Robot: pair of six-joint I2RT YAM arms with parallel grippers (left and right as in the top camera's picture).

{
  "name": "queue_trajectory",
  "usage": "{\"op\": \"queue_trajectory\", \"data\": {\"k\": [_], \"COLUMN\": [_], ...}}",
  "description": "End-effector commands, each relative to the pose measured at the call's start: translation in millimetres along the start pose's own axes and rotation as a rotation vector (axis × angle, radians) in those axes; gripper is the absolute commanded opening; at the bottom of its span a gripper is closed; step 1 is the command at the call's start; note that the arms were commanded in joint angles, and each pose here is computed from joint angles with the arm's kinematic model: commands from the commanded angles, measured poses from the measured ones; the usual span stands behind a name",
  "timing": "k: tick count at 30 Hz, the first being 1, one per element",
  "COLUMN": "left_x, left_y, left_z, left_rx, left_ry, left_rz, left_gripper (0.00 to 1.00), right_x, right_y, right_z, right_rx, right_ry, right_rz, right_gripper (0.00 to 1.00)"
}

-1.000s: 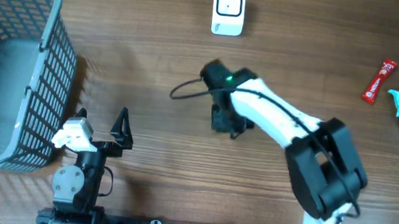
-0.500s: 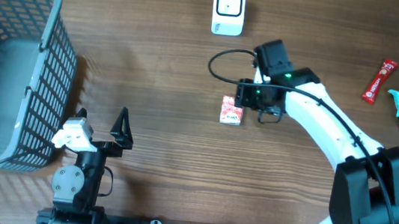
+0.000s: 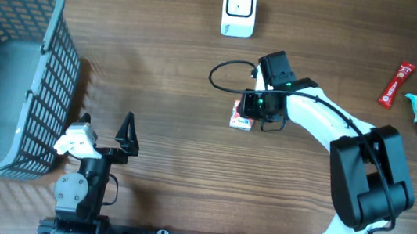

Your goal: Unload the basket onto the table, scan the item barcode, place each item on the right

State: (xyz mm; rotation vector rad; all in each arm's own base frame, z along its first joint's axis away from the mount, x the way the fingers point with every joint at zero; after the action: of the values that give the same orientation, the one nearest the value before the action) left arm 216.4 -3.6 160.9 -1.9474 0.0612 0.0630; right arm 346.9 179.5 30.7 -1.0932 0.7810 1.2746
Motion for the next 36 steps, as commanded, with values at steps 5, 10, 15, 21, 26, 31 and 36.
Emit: {"op": "queue_trajectory", "data": {"k": [5, 10, 15, 21, 26, 31, 36], "left_x": [0, 0, 0, 0, 0, 0, 0], "left_y": [-1, -1, -1, -1, -1, -1, -1], "left_z": [3, 3, 3, 3, 3, 3, 3], "left_rx": [-0.01, -0.01, -0.01, -0.01, -0.01, -0.01, -0.01], "left_ry": [-0.016, -0.016, -0.016, -0.016, -0.016, -0.016, -0.016], "left_rz": [-0.011, -0.011, -0.011, -0.011, -0.011, -0.011, -0.011], "left_gripper": [1.0, 1.0, 1.0, 1.0, 1.0, 1.0, 1.0], "right_x": [7, -56, -119, -123, -124, -41, -35], "right_y": [9, 7, 15, -4, -14, -35, -27], "right_z": [0, 77, 96, 106, 109, 57, 49], "right_rx": [0.017, -0.404, -0.796, -0.78, -0.729, -0.311, -0.253], "right_ry": [-0.031, -0.724, -1.322, -1.341, -1.318, -0.638, -0.586], "right_rz": [0.079, 0.03, -0.338, -0.288, -0.247, -0.141, -0.088], "right_gripper": [0.09, 0.04, 0.05, 0.04, 0.51, 0.28, 0.64]}}
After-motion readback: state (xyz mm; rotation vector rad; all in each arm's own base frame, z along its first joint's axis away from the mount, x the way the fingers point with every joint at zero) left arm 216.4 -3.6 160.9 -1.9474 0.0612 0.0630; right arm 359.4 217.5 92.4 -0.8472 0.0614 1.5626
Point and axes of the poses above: each gripper's point midway between its finger pads, its own x axis out along the fingers, its own z axis along the line the jaws close on, y = z × x, the point moved 3 cm from there along -x, back along the fingers, and after that the axes turned 2 degrees about -x, right-handed, at the moved point
